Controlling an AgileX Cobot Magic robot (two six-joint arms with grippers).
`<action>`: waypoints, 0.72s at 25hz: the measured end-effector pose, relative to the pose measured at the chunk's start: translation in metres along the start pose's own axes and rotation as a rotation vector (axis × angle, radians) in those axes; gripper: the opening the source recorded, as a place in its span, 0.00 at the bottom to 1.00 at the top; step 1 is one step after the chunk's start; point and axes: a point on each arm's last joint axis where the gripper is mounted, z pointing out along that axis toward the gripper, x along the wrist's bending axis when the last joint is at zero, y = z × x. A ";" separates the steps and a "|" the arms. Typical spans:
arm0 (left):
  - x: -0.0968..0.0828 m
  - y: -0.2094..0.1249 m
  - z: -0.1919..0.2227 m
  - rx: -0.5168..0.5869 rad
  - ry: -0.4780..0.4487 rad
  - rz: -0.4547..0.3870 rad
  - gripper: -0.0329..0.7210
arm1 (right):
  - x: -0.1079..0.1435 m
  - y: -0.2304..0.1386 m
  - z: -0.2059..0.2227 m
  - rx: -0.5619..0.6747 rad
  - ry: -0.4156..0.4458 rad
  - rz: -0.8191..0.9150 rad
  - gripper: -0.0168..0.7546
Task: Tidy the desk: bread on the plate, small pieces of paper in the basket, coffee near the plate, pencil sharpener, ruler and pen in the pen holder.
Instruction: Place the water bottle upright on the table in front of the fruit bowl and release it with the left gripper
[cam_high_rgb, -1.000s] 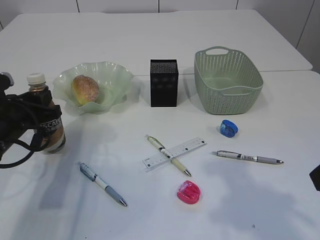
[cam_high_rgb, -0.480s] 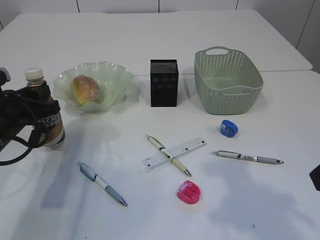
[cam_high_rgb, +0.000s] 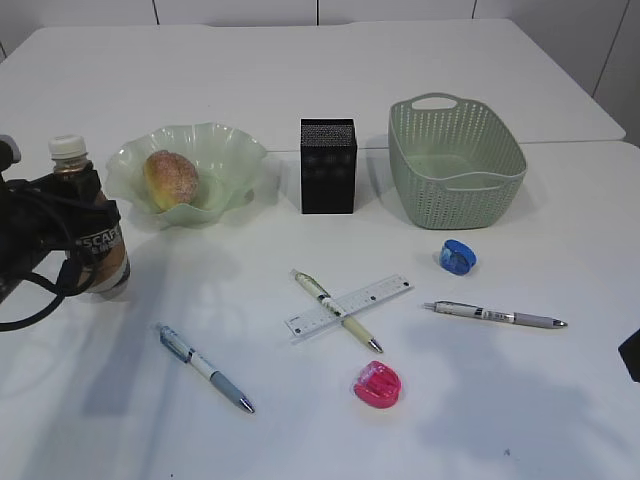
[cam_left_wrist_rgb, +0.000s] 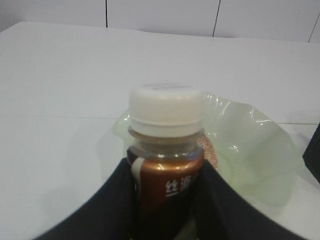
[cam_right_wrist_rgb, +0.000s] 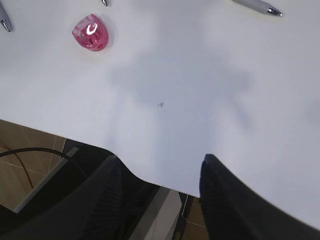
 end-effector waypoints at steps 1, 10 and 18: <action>0.000 0.000 0.000 0.000 0.000 0.000 0.34 | 0.000 0.000 0.000 0.000 0.000 -0.002 0.55; 0.000 0.000 0.000 0.000 0.000 0.000 0.35 | 0.000 0.000 0.000 0.002 0.002 -0.001 0.55; 0.000 -0.003 0.001 0.009 0.002 0.002 0.38 | 0.000 0.000 0.000 0.000 0.004 -0.001 0.55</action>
